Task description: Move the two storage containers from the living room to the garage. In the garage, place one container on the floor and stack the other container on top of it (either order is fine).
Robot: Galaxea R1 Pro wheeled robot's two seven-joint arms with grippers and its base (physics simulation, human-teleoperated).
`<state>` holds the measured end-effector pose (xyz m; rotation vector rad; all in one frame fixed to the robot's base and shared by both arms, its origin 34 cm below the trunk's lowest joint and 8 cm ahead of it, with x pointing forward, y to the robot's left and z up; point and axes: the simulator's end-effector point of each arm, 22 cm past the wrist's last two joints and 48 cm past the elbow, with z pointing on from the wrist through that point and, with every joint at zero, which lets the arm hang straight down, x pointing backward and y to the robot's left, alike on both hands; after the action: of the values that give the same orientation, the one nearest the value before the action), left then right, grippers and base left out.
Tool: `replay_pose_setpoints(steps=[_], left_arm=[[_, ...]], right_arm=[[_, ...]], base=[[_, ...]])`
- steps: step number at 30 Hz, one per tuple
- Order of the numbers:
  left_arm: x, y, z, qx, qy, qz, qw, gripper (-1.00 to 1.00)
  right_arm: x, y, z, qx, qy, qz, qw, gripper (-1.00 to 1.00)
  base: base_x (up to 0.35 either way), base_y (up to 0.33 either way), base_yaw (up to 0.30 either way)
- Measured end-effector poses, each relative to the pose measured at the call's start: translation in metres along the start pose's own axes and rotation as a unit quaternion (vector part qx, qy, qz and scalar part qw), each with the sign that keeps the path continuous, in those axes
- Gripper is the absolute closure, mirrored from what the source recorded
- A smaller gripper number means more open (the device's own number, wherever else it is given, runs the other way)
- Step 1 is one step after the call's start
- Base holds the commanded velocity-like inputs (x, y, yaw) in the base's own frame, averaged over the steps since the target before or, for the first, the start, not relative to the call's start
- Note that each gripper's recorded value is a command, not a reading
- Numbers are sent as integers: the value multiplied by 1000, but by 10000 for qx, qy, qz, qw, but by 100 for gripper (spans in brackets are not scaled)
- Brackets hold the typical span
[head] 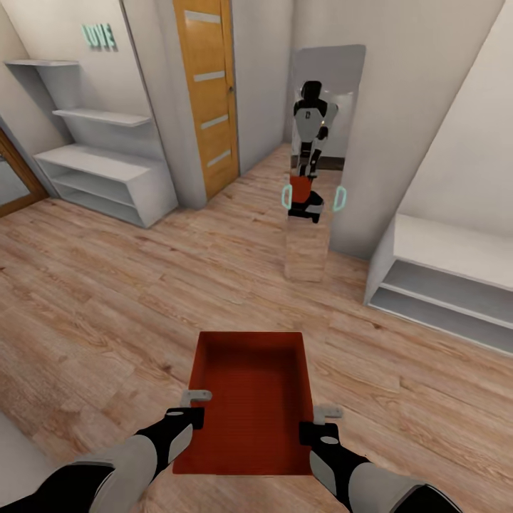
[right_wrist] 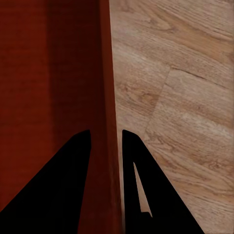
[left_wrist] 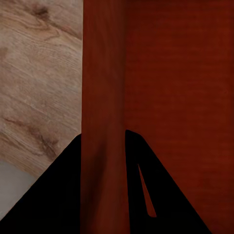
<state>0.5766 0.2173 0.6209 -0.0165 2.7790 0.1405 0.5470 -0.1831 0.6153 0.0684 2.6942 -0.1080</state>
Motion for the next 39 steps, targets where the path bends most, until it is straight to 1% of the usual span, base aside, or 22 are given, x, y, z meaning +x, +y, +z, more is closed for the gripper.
replay_pose_setpoints(steps=[14,20,26,31,39], left_arm=[[0,0,0,0,-1,3,10000,100],[1,-5,0,-19,10,7,10000,100],[3,1,2,3,30,5,10000,100],[5,0,3,0,45,6,10000,100],[5,0,3,2,49,8,10000,100]], right_arm=[[0,0,0,1,-4,9,10000,100],[1,-5,2,-24,10,8,10000,100],[3,1,1,1,30,3,10000,100],[5,0,2,1,44,-1,10000,100],[5,0,2,4,48,0,10000,100]], base=[[322,0,1],[322,0,199],[322,0,258],[322,0,240],[322,0,32]])
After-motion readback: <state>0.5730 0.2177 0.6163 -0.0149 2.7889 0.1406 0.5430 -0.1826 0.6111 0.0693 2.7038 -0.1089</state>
